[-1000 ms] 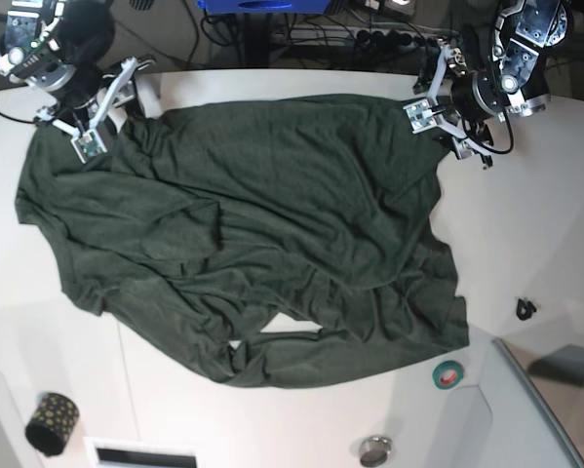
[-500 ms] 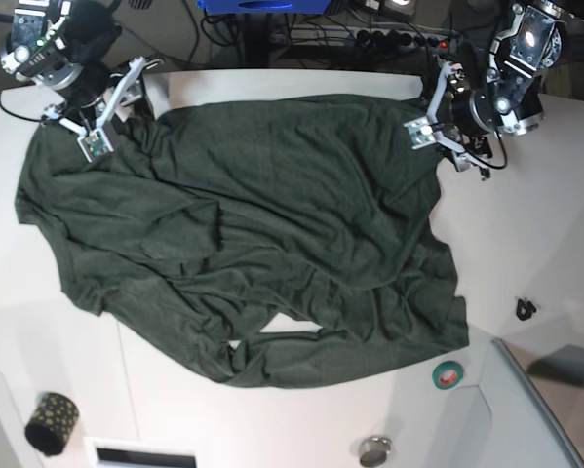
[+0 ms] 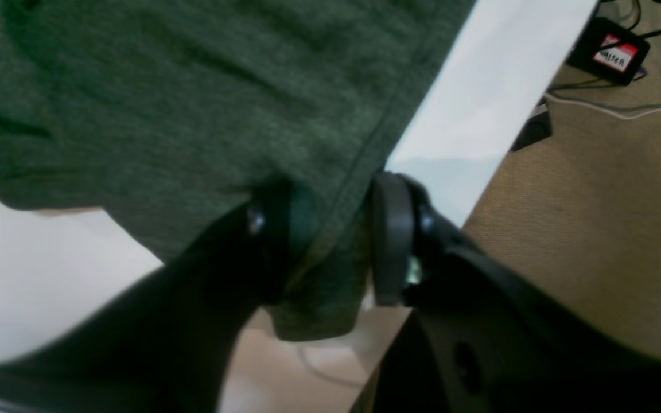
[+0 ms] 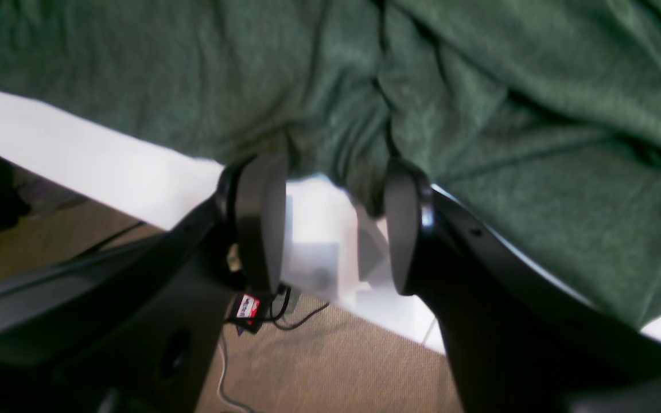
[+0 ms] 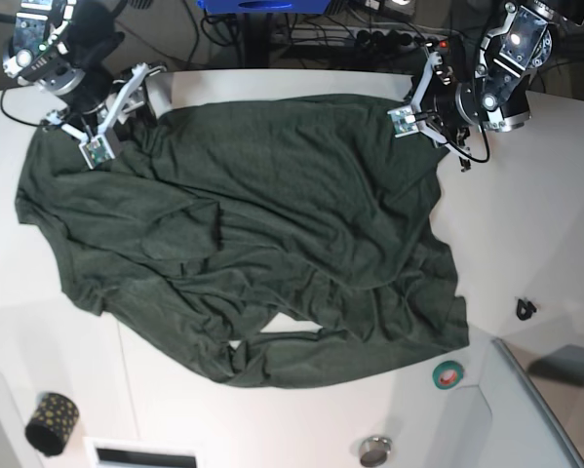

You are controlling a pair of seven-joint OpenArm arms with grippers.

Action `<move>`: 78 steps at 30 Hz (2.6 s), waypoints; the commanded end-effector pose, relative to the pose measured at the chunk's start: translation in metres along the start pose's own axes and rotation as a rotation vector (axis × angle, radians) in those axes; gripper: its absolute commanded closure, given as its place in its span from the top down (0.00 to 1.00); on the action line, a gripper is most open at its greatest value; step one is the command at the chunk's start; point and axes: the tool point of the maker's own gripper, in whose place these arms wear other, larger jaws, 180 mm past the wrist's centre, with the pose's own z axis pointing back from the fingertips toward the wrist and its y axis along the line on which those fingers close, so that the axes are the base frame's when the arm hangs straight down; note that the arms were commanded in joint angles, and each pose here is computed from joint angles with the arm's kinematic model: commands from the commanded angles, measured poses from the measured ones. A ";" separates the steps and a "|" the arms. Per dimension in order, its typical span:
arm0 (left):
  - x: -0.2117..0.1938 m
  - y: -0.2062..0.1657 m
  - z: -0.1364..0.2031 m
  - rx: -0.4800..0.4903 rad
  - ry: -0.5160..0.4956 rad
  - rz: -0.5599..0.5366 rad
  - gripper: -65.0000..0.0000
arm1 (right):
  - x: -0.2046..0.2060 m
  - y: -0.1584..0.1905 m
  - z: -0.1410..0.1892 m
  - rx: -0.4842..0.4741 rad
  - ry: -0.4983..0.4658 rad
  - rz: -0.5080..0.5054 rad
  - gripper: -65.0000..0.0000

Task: Layout the t-shirt on the table in an organized manner, then fold the t-shirt properly
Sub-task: 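Regrasp the shirt edge with both grippers and pull it taut, then lower both grippers onto the shirt sides and grasp the fabric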

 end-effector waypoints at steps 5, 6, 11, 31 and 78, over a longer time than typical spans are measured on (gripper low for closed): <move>-0.009 0.010 0.004 0.029 0.029 -0.006 0.28 | 0.008 -0.001 0.003 -0.001 -0.034 0.004 0.40; -0.009 0.010 0.004 0.029 0.029 -0.006 0.28 | 0.008 -0.001 0.003 -0.001 -0.034 0.004 0.40; -0.012 0.012 0.005 0.032 0.038 -0.011 0.18 | 0.008 -0.001 0.003 -0.001 -0.034 0.004 0.40; 0.012 0.061 0.037 0.269 0.103 -0.230 0.00 | 0.026 -0.009 -0.008 -0.007 -0.017 0.023 0.40; -0.045 -0.010 0.047 0.195 0.295 -0.308 0.90 | 0.002 -0.027 -0.059 0.052 0.126 -0.064 0.39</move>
